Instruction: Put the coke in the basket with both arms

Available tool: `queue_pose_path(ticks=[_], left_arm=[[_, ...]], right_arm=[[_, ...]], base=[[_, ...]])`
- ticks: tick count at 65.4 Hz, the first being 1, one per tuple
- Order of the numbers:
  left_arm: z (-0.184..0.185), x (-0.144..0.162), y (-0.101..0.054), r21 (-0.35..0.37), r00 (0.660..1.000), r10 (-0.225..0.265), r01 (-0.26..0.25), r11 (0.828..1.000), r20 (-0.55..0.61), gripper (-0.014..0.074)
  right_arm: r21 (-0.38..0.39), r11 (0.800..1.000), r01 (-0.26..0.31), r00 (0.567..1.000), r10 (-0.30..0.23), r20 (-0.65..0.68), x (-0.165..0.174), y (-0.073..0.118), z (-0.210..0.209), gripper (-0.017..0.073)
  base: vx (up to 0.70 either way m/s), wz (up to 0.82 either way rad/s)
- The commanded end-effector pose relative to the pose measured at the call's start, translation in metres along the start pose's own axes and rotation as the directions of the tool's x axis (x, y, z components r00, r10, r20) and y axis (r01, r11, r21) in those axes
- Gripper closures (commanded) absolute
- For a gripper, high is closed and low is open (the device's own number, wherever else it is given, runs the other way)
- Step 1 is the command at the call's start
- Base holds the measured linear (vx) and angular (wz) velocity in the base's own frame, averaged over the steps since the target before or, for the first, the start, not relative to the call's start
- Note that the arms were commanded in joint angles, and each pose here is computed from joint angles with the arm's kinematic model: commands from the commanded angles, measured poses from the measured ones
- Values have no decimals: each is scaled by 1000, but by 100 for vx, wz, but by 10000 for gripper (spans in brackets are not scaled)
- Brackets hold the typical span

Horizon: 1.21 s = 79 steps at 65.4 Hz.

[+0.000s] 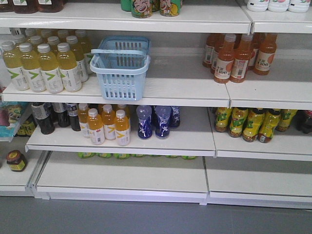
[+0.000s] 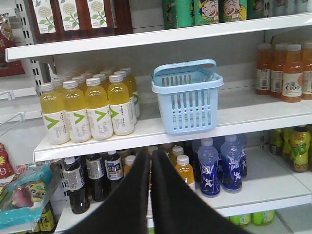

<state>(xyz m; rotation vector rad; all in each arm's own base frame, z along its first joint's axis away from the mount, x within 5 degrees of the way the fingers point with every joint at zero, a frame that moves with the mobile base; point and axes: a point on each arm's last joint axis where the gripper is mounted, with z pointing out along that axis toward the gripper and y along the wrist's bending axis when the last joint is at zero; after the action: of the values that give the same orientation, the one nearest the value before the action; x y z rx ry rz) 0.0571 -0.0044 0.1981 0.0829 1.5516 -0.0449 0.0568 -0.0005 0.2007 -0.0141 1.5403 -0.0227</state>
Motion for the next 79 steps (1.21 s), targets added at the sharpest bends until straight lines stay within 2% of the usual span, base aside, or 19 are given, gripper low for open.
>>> queue_pose_path(ticks=[1, 79], left_arm=[[-2, -8, -1, 14, 996, -18, 17, 1000, 89, 600], [-2, -8, -1, 14, 996, -18, 17, 1000, 89, 600]], right_arm=[[1, 1000, 15, 997, -15, 76, -4, 0, -1, 564], [1, 1000, 15, 997, -15, 76, -4, 0, -1, 564]], base=[[19, -2], [11, -2]])
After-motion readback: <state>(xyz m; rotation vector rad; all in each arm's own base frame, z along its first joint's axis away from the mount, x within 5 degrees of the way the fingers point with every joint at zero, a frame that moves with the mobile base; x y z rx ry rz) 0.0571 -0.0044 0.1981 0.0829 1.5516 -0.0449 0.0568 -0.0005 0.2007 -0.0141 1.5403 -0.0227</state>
